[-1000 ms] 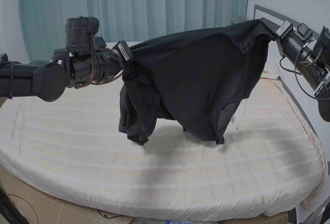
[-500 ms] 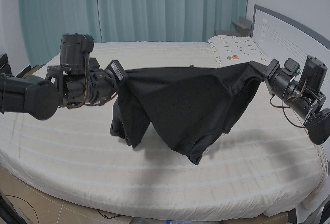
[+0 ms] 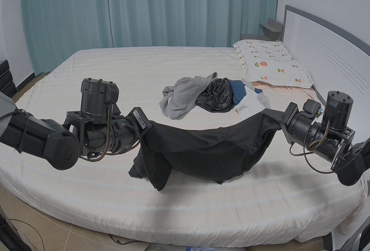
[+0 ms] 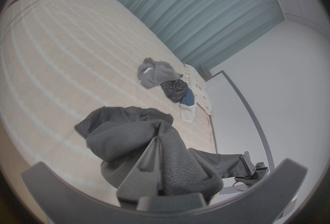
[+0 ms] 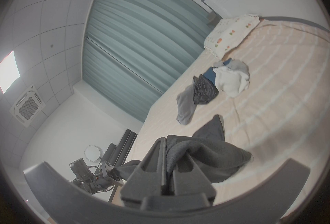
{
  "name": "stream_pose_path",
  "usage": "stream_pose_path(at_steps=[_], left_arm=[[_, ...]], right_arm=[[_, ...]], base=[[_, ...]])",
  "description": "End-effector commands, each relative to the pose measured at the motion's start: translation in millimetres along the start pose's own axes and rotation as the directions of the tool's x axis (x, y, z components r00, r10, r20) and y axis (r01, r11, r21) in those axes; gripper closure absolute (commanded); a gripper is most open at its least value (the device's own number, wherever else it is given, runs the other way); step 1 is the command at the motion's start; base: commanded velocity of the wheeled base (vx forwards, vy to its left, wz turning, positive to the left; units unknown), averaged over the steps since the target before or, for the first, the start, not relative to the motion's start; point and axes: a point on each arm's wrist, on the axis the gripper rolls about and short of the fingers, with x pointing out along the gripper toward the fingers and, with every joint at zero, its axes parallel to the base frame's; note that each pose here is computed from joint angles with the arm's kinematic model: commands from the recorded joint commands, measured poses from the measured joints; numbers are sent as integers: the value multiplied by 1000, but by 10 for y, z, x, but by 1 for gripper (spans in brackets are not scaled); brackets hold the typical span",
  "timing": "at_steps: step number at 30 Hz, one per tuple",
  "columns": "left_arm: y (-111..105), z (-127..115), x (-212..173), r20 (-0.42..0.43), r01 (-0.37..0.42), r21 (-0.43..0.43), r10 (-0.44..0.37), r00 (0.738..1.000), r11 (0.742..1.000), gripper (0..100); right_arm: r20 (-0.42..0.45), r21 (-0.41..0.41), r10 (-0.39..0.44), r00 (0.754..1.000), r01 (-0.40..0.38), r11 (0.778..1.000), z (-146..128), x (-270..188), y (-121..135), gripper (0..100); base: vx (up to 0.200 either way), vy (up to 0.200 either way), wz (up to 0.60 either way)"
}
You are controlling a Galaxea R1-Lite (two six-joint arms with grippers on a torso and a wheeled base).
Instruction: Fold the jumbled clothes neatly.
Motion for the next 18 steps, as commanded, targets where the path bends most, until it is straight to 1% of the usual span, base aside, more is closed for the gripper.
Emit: stream_pose_path(at_steps=[1,3,7,10,15,18], left_arm=[[134,-142,98,-46,-50,-14,49,998,999,100],[143,-155,101,-50,-54,-28,52,997,998,100],[165,-173,94,-57,-62,-61,59,997,996,100],[167,-173,99,-55,-64,-74,60,997,995,100],[148,-156,70,-51,-54,-93,49,997,994,100],[143,-162,30,-55,-48,-101,42,998,994,100]], right_arm=[[-49,13,-39,998,39,999,-137,34,-108,100],[-53,21,-46,998,47,999,-162,36,-144,100],[-36,44,-28,999,29,999,-170,63,-167,100],[-21,44,-19,1000,20,999,-166,79,-181,100],[-23,42,-19,1000,20,999,-189,68,-193,100],[-21,40,-21,1000,22,999,-192,69,-191,100]], base=[[-200,0,0],[-200,0,0],[0,0,0],[0,0,0],[0,0,0],[0,200,0]])
